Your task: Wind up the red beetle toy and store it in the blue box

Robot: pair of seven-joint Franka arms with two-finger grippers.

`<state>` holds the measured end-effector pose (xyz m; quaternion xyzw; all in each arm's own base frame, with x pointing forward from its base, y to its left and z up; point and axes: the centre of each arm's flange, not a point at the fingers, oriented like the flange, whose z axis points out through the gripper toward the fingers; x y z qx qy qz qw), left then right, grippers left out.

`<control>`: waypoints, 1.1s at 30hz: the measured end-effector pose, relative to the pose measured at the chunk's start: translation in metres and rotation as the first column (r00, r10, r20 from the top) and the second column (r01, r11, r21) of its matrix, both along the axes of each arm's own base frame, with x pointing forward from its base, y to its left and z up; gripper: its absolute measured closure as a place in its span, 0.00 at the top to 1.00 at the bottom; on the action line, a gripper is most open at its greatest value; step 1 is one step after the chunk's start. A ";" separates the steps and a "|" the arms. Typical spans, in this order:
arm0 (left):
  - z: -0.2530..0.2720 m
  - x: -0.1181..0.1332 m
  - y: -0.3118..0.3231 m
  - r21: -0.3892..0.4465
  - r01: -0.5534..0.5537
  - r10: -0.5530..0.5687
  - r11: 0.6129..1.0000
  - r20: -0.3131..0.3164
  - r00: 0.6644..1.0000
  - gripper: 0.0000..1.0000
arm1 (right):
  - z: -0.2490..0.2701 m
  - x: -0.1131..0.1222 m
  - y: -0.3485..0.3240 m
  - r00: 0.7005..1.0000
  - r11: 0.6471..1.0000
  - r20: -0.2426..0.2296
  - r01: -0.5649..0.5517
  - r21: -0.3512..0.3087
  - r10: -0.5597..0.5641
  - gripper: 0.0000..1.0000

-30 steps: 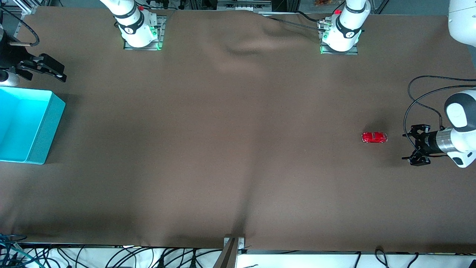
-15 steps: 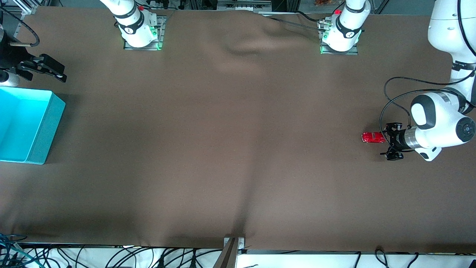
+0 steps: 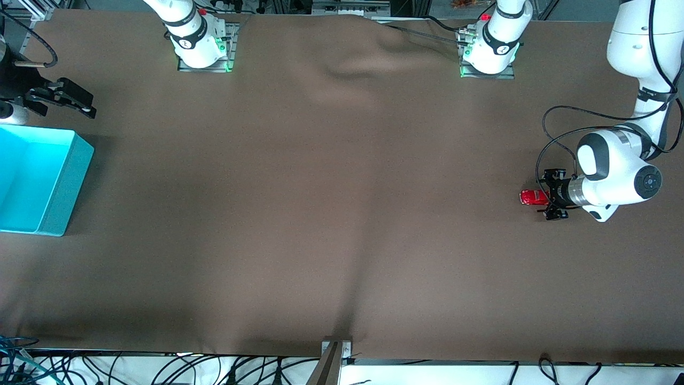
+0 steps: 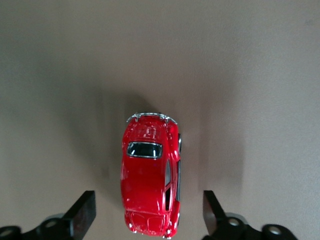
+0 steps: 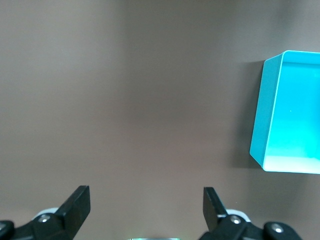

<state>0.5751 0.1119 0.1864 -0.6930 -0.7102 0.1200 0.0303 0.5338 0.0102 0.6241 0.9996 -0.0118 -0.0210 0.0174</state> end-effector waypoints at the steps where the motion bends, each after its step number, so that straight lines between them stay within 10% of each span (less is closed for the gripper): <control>1: 0.000 0.000 0.001 0.001 -0.001 0.001 1.000 0.000 1.000 0.89 | 0.000 0.000 0.000 1.000 1.000 0.000 0.000 0.000 0.000 1.00; 11: 0.002 -0.001 0.004 0.004 -0.007 0.007 1.000 0.003 1.000 0.44 | 0.000 0.000 0.000 1.000 1.000 -0.001 -0.001 0.000 0.001 1.00; 33: 0.031 0.024 -0.097 -0.016 -0.031 0.032 0.999 0.048 0.998 0.44 | -0.003 0.001 0.001 1.000 1.000 -0.005 -0.002 0.000 0.002 1.00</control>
